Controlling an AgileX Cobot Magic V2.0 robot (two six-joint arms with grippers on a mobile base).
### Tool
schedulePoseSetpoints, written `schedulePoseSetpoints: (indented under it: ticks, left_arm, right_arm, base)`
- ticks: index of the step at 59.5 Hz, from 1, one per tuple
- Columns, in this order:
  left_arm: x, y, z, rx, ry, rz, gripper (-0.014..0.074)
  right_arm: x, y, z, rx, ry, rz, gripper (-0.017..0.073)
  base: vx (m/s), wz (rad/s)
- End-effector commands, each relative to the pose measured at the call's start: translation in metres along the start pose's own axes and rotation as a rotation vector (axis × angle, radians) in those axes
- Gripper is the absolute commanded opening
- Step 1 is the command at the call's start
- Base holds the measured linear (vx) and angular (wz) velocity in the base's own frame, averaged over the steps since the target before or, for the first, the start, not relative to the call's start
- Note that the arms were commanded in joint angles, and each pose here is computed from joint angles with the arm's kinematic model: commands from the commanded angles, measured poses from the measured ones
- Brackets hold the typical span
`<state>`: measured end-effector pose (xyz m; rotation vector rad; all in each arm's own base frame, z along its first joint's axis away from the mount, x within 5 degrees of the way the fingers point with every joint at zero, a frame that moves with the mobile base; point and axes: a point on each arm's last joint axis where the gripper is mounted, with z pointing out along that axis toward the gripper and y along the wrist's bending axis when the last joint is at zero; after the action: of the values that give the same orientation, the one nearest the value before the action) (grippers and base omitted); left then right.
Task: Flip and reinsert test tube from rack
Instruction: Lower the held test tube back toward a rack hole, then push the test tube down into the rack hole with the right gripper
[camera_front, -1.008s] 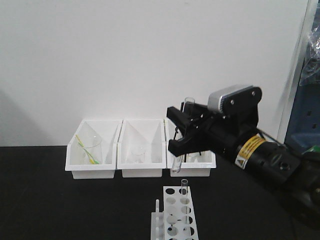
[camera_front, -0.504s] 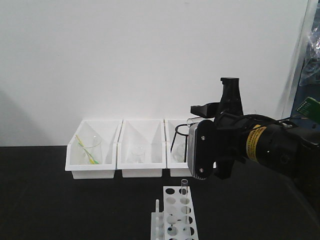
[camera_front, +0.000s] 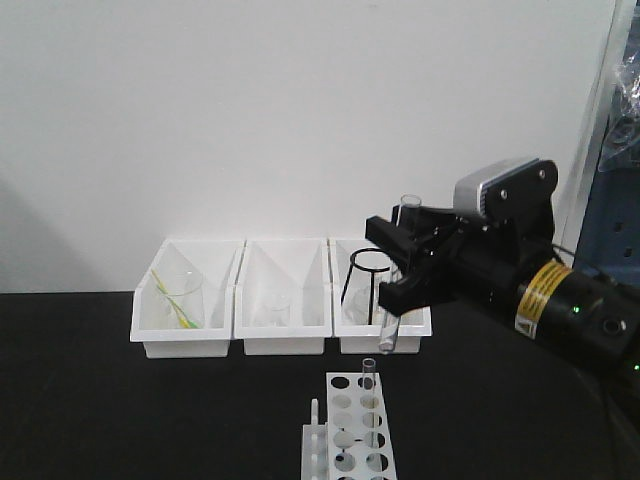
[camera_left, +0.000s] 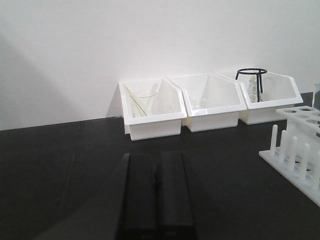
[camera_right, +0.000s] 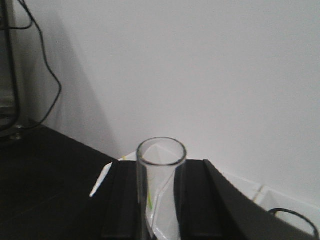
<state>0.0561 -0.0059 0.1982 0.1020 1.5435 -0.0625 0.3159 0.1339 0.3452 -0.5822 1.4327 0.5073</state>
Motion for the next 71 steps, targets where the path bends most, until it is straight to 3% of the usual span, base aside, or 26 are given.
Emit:
schedulePoseSetpoints:
  ticks: [1,9,18,32,48,71]
  left_arm:
    - [-0.010,0.000,-0.001,-0.002,-0.095,-0.002,-0.0006]
    - [-0.010,0.000,-0.001,-0.002,-0.095,-0.002,-0.0006]
    - [-0.010,0.000,-0.001,-0.002,-0.095,-0.002,-0.0006]
    - [-0.010,0.000,-0.001,-0.002,-0.095,-0.002,-0.0006]
    - [-0.010,0.000,-0.001,-0.002,-0.095,-0.002,-0.0006]
    - [-0.010,0.000,-0.001,-0.002,-0.095,-0.002,-0.0006]
  right_arm:
    - [-0.012,0.009,-0.007,-0.096,-0.158,0.004,-0.0010]
    - [0.011,0.017,-0.007,-0.161,-0.214,0.028,-0.0010]
    - [0.027,0.016,-0.006,-0.156,-0.254,0.039,-0.0010]
    - [0.045,0.014,0.002,-0.164,-0.209,0.076,-0.0010]
    - [0.059,0.011,0.006,-0.142,-0.120,0.073,-0.0010]
    - [0.090,0.013,0.016,-0.191,-0.065,0.099,-0.0010]
  base:
    - [0.00,0.00]
    - [0.00,0.00]
    - [0.00,0.00]
    - [0.00,0.00]
    - [0.00,0.00]
    - [0.00,0.00]
